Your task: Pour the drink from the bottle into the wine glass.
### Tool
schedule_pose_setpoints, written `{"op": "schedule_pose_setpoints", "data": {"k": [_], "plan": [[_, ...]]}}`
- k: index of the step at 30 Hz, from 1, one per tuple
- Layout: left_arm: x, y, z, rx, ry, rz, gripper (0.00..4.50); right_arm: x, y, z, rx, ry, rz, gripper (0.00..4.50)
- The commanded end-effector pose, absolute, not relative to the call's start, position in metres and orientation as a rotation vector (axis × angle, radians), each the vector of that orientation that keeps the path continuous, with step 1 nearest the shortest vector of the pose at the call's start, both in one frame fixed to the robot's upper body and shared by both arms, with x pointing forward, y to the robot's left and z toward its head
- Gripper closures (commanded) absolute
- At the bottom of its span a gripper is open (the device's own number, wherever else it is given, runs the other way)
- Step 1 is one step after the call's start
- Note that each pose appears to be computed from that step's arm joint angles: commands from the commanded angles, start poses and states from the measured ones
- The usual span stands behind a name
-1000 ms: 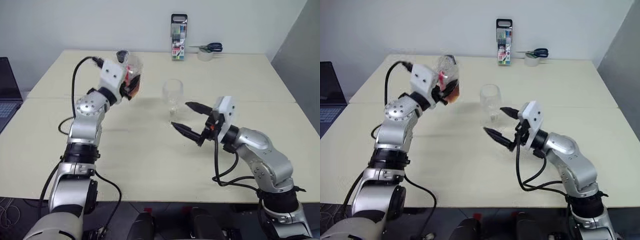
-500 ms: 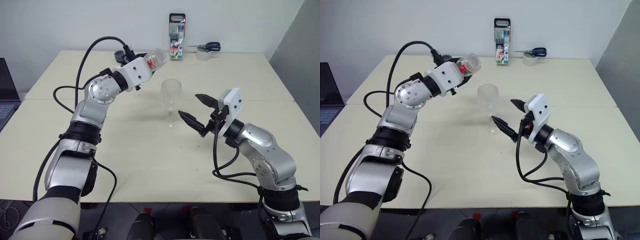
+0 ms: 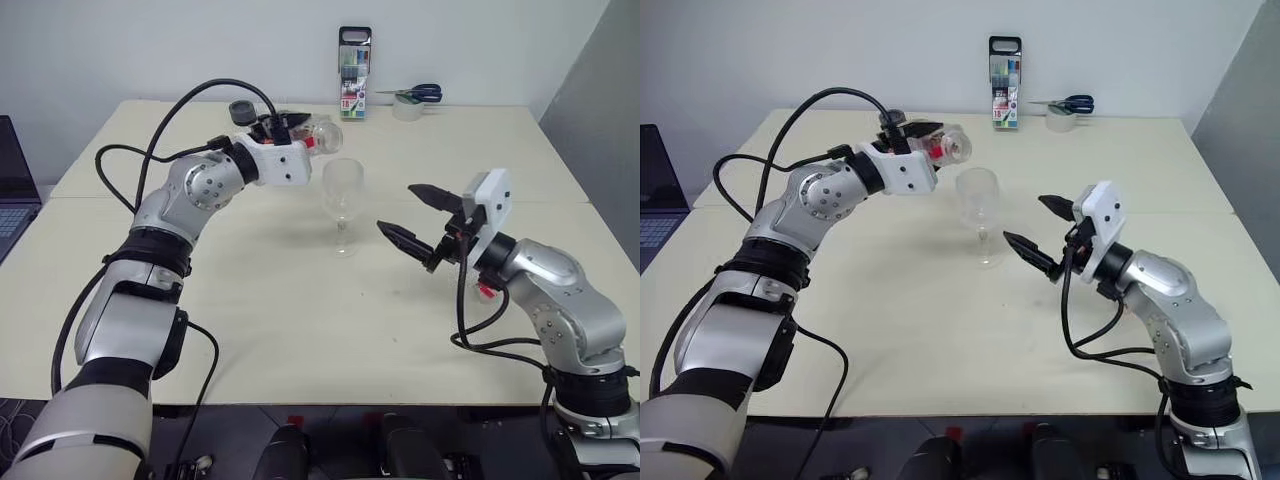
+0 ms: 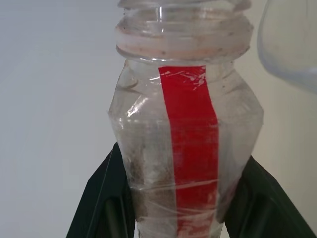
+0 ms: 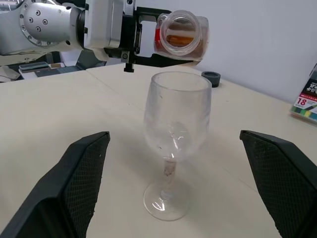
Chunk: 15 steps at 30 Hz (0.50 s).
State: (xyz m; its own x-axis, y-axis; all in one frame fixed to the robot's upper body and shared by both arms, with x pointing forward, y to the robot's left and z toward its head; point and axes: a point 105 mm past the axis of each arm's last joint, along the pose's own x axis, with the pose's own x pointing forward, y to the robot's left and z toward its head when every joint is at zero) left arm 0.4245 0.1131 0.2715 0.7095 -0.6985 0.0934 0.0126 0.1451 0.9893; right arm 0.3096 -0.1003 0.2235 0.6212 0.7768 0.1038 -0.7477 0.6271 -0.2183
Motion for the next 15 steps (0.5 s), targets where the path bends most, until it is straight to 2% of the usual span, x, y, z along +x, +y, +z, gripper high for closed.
{"op": "schedule_pose_setpoints", "data": {"k": [1,15], "plan": [[0.417,0.107,0.300,1.386,-0.751,-0.523,2.72,0.304,-0.102,0.233,-0.151,-0.233,0.886,0.00],[0.422,0.108,0.297,1.471,-0.764,-0.498,2.72,0.297,-0.090,0.228,-0.118,-0.231,0.906,0.00]]}}
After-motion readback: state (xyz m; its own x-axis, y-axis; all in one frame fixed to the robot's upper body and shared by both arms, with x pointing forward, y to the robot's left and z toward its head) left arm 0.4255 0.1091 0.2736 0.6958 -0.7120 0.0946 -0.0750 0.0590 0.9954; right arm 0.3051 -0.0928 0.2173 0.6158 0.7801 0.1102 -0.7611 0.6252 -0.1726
